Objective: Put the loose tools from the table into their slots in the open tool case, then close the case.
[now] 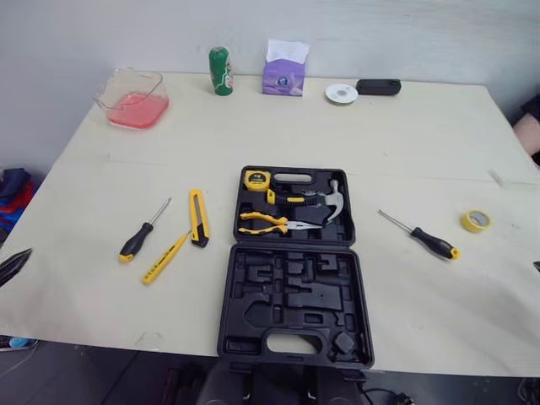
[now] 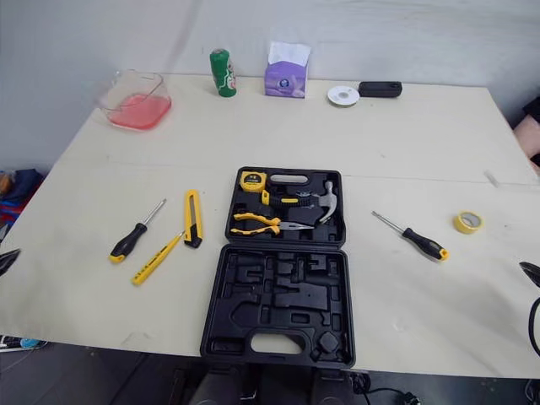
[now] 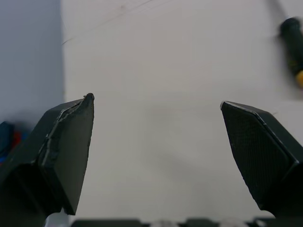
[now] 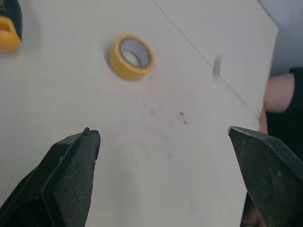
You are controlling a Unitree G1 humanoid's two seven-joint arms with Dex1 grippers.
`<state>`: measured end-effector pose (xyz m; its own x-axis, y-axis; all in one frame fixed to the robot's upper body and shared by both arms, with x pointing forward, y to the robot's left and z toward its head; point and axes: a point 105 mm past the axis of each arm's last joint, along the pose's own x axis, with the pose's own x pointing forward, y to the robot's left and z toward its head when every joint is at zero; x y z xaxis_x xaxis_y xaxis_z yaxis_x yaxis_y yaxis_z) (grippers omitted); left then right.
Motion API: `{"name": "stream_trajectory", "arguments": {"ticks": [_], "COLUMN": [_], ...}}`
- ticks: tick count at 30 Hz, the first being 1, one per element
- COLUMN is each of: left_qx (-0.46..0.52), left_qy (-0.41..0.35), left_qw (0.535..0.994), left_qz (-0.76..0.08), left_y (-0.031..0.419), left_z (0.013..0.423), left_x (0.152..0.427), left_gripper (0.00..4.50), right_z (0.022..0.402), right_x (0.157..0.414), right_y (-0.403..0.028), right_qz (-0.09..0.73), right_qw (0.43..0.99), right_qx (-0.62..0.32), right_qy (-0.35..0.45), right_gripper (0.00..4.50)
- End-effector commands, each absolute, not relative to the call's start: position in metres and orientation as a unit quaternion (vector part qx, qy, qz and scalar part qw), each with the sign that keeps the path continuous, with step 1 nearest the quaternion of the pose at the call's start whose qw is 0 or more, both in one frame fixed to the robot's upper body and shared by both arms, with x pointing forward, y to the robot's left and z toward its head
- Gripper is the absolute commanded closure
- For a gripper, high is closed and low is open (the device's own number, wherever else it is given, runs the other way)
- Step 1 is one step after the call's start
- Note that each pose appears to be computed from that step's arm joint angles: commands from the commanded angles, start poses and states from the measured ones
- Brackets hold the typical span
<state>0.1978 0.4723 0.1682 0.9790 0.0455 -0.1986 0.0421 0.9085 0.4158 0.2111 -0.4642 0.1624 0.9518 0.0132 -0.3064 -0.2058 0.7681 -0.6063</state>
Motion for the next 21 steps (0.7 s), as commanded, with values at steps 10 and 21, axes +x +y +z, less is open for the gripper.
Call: {"name": "stream_trajectory", "arguments": {"ticks": [10,21], "left_qx": [0.204,0.228], "left_qy": [0.084,0.059], "left_qw": [0.973,0.972], "left_qz": [0.067,0.007], "left_y": [0.501,0.474], "left_z": [0.177,0.189], "left_x": [0.181,0.199], "left_gripper": [0.01,0.01], "right_z": [0.175,0.185], "right_x": [0.198,0.254], "right_y": [-0.488,-0.410], "right_qz": [-0.013,0.166], "right_qw": [0.933,0.948], "right_qx": [-0.335,-0.269], "right_qy": [0.126,0.039], "right_gripper": [0.03,0.03]}}
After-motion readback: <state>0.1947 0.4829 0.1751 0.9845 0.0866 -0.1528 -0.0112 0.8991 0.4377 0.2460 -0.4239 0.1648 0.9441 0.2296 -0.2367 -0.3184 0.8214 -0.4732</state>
